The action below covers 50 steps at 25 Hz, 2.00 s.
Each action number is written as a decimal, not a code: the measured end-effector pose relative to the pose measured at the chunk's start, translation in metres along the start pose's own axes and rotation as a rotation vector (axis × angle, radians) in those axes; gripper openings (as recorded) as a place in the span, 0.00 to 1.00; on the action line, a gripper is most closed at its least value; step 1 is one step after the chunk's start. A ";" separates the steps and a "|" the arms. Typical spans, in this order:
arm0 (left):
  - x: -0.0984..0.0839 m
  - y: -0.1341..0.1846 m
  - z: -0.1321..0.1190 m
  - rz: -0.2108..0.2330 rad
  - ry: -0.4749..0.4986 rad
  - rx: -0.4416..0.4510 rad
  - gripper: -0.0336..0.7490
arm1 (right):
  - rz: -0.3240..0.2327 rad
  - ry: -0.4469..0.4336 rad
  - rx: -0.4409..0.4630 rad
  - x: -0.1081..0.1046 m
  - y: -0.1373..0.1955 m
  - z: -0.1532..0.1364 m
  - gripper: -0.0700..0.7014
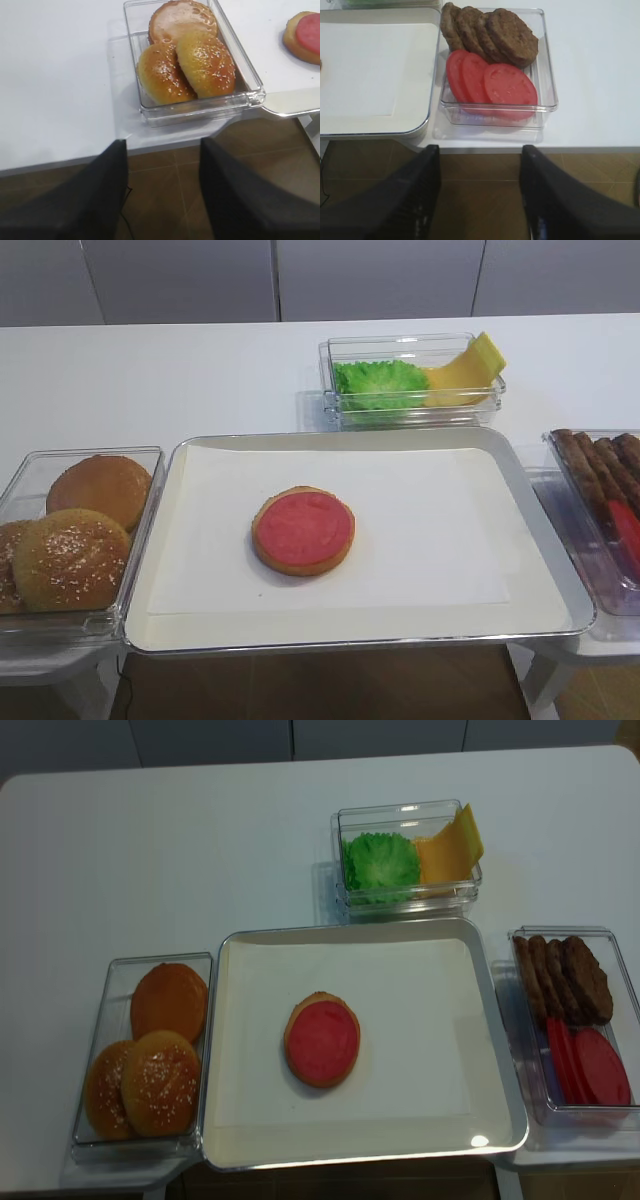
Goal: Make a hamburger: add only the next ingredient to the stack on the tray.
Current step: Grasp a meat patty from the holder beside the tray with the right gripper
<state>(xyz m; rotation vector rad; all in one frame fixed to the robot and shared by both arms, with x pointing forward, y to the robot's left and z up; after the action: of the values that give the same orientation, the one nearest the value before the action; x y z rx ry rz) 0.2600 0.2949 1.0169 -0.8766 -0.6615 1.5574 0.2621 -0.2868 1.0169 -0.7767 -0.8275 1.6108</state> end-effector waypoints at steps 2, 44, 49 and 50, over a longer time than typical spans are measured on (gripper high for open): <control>0.000 0.000 0.000 0.000 0.000 0.000 0.49 | 0.000 0.000 0.000 0.000 0.000 0.000 0.58; 0.000 0.000 0.000 0.000 0.000 0.000 0.49 | -0.022 -0.036 -0.018 0.005 -0.003 0.001 0.58; 0.000 0.000 0.000 0.000 0.000 0.000 0.49 | -0.032 -0.054 -0.007 0.005 -0.021 0.005 0.58; 0.000 0.000 0.000 0.000 0.000 0.000 0.49 | -0.035 -0.055 0.003 0.004 -0.026 0.004 0.58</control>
<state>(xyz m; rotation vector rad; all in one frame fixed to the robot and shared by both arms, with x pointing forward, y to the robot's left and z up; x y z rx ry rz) 0.2600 0.2949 1.0169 -0.8766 -0.6615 1.5574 0.2715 -0.2794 1.0411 -0.7148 -0.8730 1.6086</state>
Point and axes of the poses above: a point on each arm's last joint axis where the gripper is mounted, z pointing back along that axis away from the gripper, x along the wrist's bending axis when the last joint is at zero, y = z × x, the point moved 4 cm from there along -z, pointing out along that axis toward the gripper, and after that the axes turned 9 degrees about z, right-handed, at the moved point
